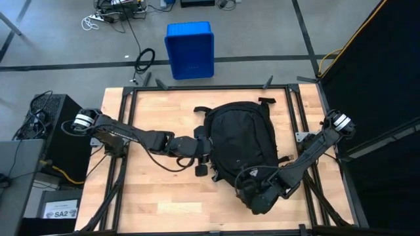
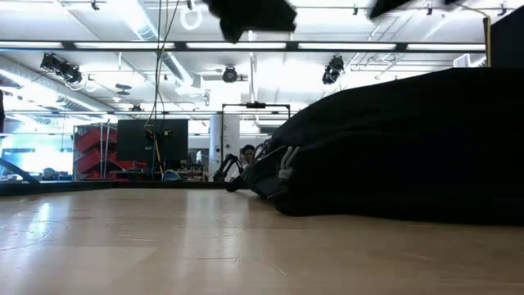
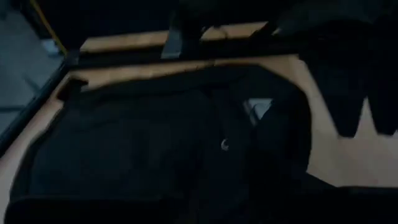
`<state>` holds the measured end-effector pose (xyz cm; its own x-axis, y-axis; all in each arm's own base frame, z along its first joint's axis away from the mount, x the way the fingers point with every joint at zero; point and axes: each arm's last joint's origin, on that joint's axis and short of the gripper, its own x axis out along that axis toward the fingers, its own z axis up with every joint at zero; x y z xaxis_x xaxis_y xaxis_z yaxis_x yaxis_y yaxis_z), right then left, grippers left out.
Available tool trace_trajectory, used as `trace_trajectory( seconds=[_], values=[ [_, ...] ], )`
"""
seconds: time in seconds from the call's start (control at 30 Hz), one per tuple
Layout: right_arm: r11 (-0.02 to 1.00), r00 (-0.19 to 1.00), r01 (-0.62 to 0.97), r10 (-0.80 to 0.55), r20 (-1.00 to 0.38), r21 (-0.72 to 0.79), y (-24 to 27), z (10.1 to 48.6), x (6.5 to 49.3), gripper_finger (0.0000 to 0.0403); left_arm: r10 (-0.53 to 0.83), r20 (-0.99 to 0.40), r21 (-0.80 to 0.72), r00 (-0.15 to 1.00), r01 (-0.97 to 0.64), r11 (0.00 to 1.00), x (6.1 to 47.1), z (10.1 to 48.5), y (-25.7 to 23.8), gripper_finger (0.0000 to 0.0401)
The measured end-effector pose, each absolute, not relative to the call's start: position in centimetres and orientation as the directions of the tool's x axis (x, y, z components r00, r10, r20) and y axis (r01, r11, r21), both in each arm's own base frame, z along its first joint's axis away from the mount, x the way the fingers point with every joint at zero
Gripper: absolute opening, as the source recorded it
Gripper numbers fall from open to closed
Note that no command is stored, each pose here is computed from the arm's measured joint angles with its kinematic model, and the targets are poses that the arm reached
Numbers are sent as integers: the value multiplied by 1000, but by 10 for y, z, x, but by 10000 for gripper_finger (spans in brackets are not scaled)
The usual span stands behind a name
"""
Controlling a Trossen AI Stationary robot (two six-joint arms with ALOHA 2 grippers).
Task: Unpack backpack
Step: Return to Home Position
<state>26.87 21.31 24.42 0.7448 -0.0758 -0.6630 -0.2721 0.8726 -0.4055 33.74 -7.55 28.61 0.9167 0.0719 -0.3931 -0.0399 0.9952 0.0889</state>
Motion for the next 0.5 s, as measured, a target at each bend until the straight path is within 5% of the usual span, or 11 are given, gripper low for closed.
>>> trace_trajectory(
  seconds=[0.17,0.33,0.5],
  values=[
    [866,834,-170,-128,-537,-470,197,258,284,218,25,-262,147,965,15,989,330,310,-96,85],
    [901,827,-179,-81,-557,-396,153,255,299,152,46,-217,195,975,-3,981,325,319,-98,62],
    [939,853,-139,-48,-520,-315,101,271,289,68,233,-262,282,937,-156,947,318,313,-90,8]
  ],
)
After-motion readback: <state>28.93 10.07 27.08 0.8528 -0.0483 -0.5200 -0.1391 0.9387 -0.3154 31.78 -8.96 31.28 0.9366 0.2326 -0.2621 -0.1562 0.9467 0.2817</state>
